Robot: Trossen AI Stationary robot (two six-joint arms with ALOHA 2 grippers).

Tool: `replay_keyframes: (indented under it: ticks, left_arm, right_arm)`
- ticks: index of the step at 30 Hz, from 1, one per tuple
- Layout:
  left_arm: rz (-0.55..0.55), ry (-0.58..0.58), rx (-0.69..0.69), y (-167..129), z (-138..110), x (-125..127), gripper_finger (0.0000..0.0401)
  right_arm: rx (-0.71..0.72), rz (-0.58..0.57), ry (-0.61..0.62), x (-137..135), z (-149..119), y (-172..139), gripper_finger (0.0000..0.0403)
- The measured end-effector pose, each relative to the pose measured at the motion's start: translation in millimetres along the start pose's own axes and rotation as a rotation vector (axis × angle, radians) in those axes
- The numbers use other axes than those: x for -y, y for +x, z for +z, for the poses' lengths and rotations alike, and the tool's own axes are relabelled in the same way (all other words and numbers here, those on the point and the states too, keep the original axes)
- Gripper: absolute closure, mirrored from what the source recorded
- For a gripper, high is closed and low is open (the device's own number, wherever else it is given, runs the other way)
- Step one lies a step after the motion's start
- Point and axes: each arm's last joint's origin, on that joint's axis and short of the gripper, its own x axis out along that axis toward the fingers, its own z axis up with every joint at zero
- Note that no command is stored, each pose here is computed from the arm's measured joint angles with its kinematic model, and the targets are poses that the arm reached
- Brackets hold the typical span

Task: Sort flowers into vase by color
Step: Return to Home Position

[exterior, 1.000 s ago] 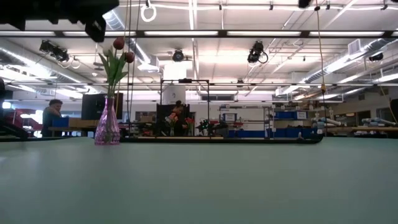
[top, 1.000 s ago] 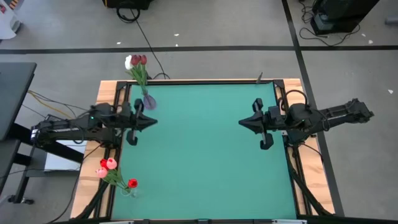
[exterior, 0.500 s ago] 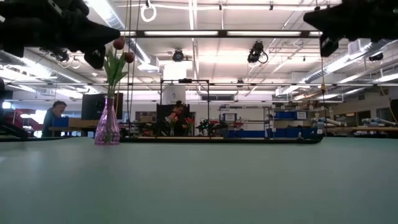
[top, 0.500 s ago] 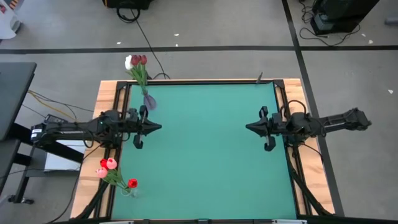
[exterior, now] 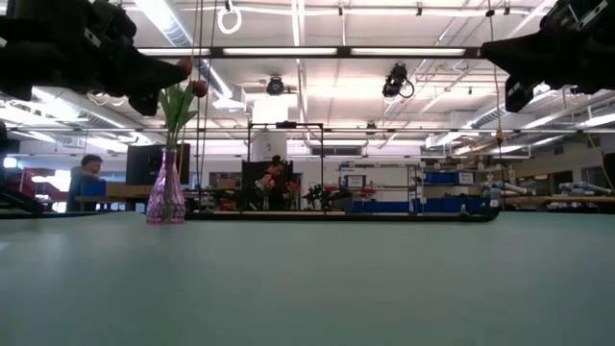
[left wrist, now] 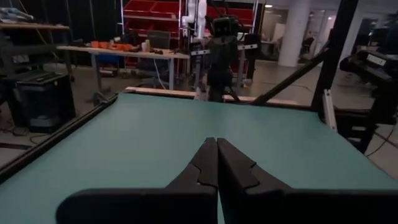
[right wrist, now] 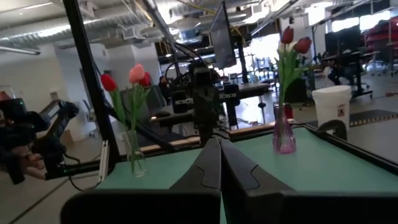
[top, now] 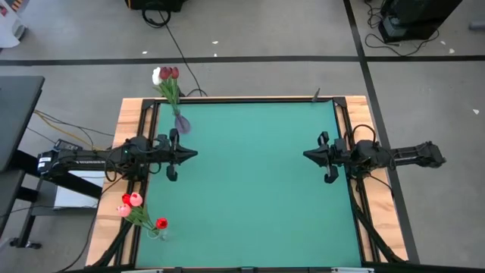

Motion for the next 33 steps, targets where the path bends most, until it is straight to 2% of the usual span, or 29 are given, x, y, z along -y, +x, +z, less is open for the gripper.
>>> replay_keyframes:
  ticks: [7, 14, 21, 33]
  left_arm:
    - [0.005, 0.021, 0.016, -1, -5, -1, 0.04]
    - [-0.007, -0.053, 0.084, -5, -20, -1, 0.0401]
    - [-0.056, -0.062, 0.029, -7, -24, 0, 0.0401]
    - [-0.056, -0.079, 0.029, -30, -26, 1, 0.0401]
  right_arm:
    - [0.017, 0.005, 0.016, 3, -4, -5, 0.0401]
    - [0.037, 0.019, 0.02, 4, -2, -7, 0.0401]
    - [0.023, 0.052, 0.065, 4, -2, -7, 0.0401]
    - [0.021, 0.059, 0.07, 3, -2, -7, 0.0401]
